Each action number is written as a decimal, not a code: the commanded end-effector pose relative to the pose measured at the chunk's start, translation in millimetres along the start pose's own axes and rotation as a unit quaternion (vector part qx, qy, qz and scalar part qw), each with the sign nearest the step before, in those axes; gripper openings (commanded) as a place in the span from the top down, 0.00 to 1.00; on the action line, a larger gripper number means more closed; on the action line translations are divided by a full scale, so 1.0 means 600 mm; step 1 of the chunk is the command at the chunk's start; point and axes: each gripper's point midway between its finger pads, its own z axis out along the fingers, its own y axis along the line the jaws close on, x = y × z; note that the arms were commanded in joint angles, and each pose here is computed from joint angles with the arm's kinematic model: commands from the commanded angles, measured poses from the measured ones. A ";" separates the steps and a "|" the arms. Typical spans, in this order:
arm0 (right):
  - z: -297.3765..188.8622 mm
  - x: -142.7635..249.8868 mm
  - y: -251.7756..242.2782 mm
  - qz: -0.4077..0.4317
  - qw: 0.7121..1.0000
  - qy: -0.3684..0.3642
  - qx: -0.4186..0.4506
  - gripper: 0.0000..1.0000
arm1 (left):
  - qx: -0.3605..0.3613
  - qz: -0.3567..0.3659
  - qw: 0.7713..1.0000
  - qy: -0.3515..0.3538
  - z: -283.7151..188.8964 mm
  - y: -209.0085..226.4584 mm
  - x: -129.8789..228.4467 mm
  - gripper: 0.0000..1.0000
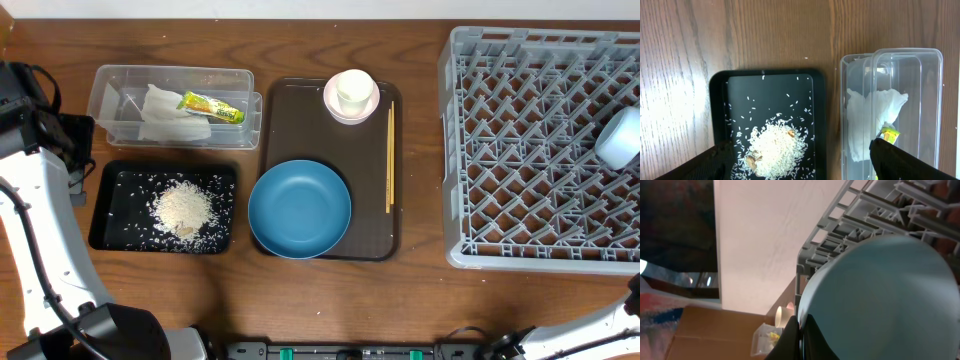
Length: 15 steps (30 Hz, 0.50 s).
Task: Sort waste into correct bins and load items into the dishwasher rack
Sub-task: 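Carry the light-blue bowl right and lower it into the gray rack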
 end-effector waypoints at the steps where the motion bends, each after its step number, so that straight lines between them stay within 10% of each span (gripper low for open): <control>1: -0.006 0.001 -0.001 0.018 1.000 -0.001 -0.003 0.99 | -0.005 0.000 1.000 -0.001 0.001 0.003 -0.003 0.11; 10: -0.050 0.004 -0.060 0.062 0.981 -0.035 0.181 0.89 | -0.005 0.000 1.000 -0.001 0.001 0.003 -0.003 0.11; 15: -0.101 -0.001 -0.037 0.054 0.949 -0.080 0.299 0.68 | -0.005 0.000 1.000 -0.001 0.001 0.003 -0.003 0.11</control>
